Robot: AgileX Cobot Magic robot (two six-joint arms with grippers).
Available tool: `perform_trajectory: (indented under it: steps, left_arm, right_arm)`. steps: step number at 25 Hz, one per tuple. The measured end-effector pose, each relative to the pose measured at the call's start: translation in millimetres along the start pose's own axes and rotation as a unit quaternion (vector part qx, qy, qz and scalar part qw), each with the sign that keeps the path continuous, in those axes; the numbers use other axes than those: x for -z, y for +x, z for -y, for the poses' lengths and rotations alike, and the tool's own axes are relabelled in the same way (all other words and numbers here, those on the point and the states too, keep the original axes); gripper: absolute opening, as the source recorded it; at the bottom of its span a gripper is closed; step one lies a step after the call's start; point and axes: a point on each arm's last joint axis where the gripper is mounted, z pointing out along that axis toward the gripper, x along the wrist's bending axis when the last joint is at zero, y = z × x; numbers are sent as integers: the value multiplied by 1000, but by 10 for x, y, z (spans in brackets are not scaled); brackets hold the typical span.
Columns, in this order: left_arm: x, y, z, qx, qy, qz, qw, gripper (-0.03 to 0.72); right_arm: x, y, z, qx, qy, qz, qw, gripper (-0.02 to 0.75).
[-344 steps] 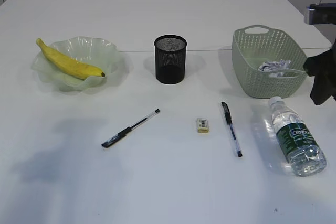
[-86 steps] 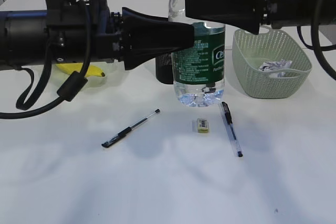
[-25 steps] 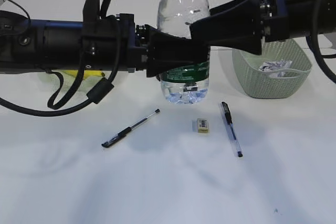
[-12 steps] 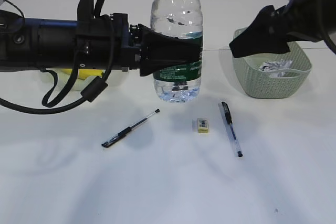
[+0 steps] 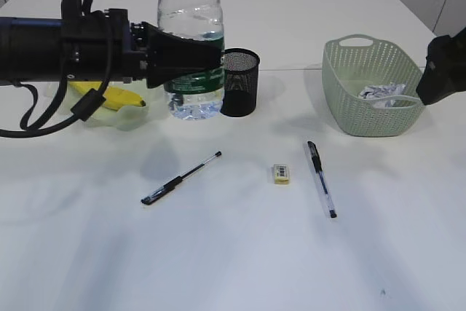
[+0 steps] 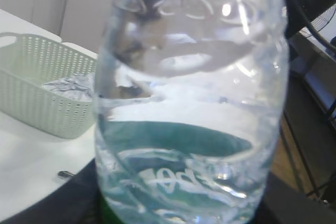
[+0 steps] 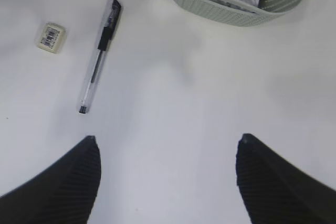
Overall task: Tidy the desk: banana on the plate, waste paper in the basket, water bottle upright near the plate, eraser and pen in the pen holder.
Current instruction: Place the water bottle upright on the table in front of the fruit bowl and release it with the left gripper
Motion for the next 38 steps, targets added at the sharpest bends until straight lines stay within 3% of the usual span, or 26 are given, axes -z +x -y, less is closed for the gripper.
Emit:
perform_trajectory:
  steps: [10, 19, 24, 33, 38]
  left_arm:
    - [443, 311, -50, -70, 0, -73, 995, 382]
    - [507, 453, -40, -144, 19, -141, 979, 382]
    - [498, 555, -14, -135, -7, -162, 977, 382]
    - [497, 571, -8, -133, -9, -165, 977, 382]
    - [470, 515, -12, -186, -25, -125, 974, 382]
  right_arm:
    - [4, -18, 8, -5, 5, 10, 1000, 595]
    - [4, -19, 4, -9, 3, 10, 1000, 595]
    - [4, -20, 3, -10, 2, 11, 1000, 595]
    - [4, -20, 1, -10, 1, 11, 1000, 595]
    - [4, -20, 1, -10, 1, 11, 1000, 594]
